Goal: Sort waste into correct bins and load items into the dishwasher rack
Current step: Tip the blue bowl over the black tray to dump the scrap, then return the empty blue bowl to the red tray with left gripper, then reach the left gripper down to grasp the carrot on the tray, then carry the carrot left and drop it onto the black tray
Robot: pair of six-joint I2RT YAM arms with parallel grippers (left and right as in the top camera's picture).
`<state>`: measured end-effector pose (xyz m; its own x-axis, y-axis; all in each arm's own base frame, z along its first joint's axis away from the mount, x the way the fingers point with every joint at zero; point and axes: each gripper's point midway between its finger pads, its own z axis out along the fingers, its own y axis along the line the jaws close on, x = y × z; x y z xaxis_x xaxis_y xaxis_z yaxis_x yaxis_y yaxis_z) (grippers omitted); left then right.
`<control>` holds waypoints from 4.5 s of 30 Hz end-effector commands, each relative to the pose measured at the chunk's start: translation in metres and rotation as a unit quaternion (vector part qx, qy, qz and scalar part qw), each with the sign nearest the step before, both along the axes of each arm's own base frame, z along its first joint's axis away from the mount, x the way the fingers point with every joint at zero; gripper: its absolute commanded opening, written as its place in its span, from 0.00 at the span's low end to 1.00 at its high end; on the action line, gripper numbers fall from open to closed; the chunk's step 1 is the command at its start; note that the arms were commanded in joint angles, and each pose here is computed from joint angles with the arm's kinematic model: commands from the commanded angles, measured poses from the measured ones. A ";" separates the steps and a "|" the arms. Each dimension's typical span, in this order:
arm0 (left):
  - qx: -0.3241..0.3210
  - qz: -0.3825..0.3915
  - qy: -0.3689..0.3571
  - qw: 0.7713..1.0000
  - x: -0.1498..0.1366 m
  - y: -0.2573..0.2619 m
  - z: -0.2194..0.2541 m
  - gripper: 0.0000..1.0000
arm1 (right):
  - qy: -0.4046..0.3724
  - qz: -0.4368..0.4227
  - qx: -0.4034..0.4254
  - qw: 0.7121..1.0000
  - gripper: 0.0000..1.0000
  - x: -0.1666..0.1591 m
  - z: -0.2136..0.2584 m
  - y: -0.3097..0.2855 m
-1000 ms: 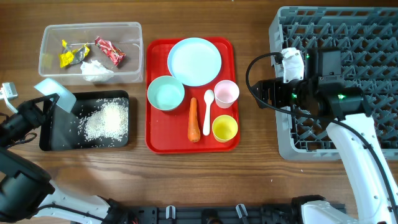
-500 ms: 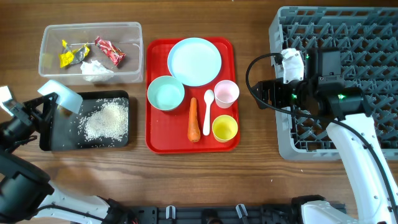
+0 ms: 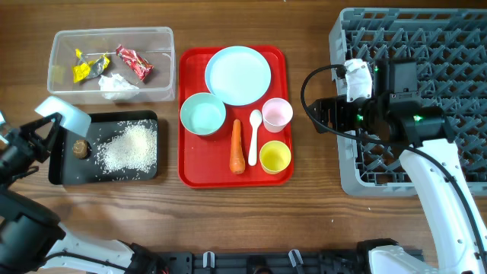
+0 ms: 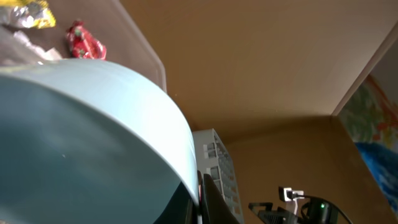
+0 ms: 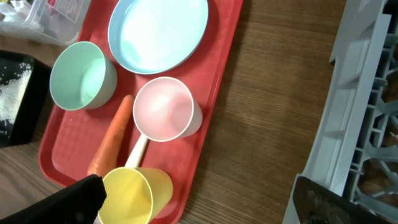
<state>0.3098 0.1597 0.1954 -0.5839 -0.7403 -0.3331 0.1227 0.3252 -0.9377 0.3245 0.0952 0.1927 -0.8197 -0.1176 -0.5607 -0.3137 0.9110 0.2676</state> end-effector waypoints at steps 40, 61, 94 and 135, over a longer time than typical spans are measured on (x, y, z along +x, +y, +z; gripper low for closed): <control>0.576 -0.291 0.341 0.684 -0.049 -0.333 -0.157 0.04 | 0.006 -0.013 0.002 1.000 1.00 0.003 0.001 -0.001; 0.541 -0.279 0.288 0.739 -0.011 -0.370 -0.113 0.56 | 0.003 -0.014 0.003 1.000 1.00 0.004 0.001 -0.001; 0.522 -0.269 0.396 0.706 -0.026 -0.379 -0.184 0.53 | 0.006 -0.014 0.001 1.000 1.00 0.003 0.000 -0.002; 0.544 -0.178 0.432 0.697 0.017 -0.281 -0.082 0.05 | 0.004 -0.017 -0.004 1.000 1.00 0.004 0.000 -0.004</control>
<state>0.3117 -0.1577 0.0943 -0.9978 -0.0122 0.0654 -0.0109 0.9997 0.0201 0.3243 0.0935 0.1917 -0.8265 -0.1039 -0.5532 -0.2950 0.9170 0.2684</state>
